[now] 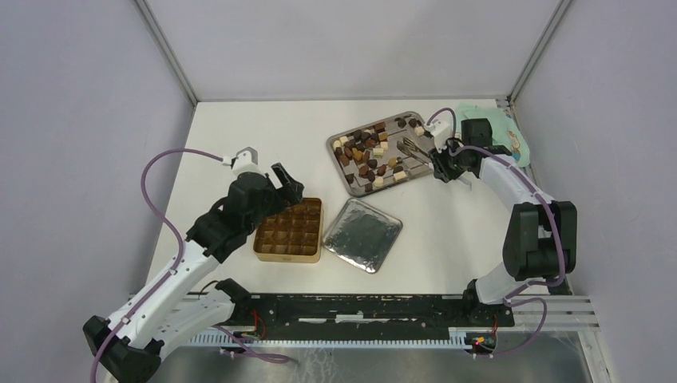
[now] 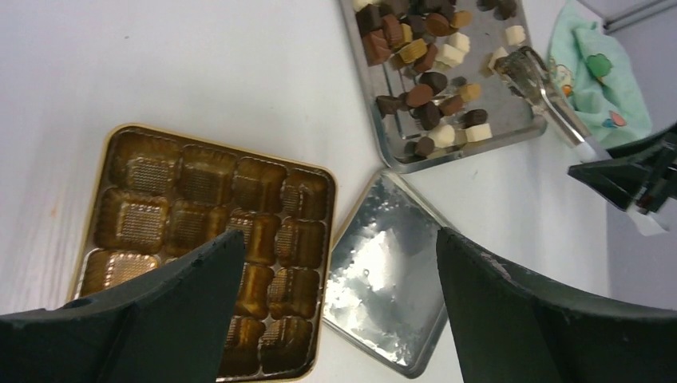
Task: Pack the chocolate
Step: Pick up the fake chocolate from the plate, then place the fake chocolate in the packing box.
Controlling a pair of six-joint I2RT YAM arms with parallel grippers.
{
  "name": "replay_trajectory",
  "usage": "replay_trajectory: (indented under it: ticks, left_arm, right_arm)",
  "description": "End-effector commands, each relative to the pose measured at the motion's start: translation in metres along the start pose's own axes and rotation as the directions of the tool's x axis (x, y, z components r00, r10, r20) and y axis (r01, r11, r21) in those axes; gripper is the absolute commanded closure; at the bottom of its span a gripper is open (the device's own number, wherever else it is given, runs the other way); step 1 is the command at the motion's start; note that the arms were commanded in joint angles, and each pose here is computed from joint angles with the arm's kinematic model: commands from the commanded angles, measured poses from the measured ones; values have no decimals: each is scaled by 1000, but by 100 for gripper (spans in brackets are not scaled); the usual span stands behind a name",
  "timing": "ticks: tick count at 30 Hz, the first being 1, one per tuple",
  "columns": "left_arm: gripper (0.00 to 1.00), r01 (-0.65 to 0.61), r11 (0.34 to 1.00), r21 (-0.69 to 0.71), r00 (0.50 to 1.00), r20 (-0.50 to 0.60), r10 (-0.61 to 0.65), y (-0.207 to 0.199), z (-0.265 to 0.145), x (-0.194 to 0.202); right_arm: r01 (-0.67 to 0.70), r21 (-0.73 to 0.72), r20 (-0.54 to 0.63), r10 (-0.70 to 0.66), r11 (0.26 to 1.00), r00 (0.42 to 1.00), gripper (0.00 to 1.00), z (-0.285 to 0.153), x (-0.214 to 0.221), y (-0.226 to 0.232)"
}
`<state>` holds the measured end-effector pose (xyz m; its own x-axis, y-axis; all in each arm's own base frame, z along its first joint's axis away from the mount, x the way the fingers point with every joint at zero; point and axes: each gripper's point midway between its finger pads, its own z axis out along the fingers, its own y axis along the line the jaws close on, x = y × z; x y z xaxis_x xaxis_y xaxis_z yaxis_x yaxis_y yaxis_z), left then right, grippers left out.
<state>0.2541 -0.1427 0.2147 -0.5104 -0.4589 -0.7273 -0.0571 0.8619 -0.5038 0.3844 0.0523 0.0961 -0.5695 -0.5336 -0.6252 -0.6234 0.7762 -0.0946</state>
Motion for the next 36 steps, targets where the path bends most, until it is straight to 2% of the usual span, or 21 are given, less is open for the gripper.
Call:
replay_trajectory:
  ticks: [1, 10, 20, 30, 36]
  left_arm:
    - [6, -38, 993, -115, 998, 38, 43, 17, -8, -16]
    - [7, -70, 970, -233, 997, 0, 72, 41, -8, -7]
    - [8, -101, 918, -384, 994, 1, 110, 69, -18, -13]
    - [9, -35, 941, -336, 999, -1, 37, 68, -18, 0]
    - [8, 41, 964, -261, 999, 23, -36, 62, -19, 8]
  right_arm:
    - [56, 17, 131, -58, 998, 990, 95, -22, -30, 0]
    - [126, -133, 266, -87, 983, 960, 96, -43, -46, 42]
    - [354, -284, 395, -227, 891, 890, 96, -66, -68, 130]
    - [502, -405, 441, -318, 764, 839, 97, -66, -72, 216]
    - [531, -398, 394, -383, 748, 835, 96, -52, -60, 233]
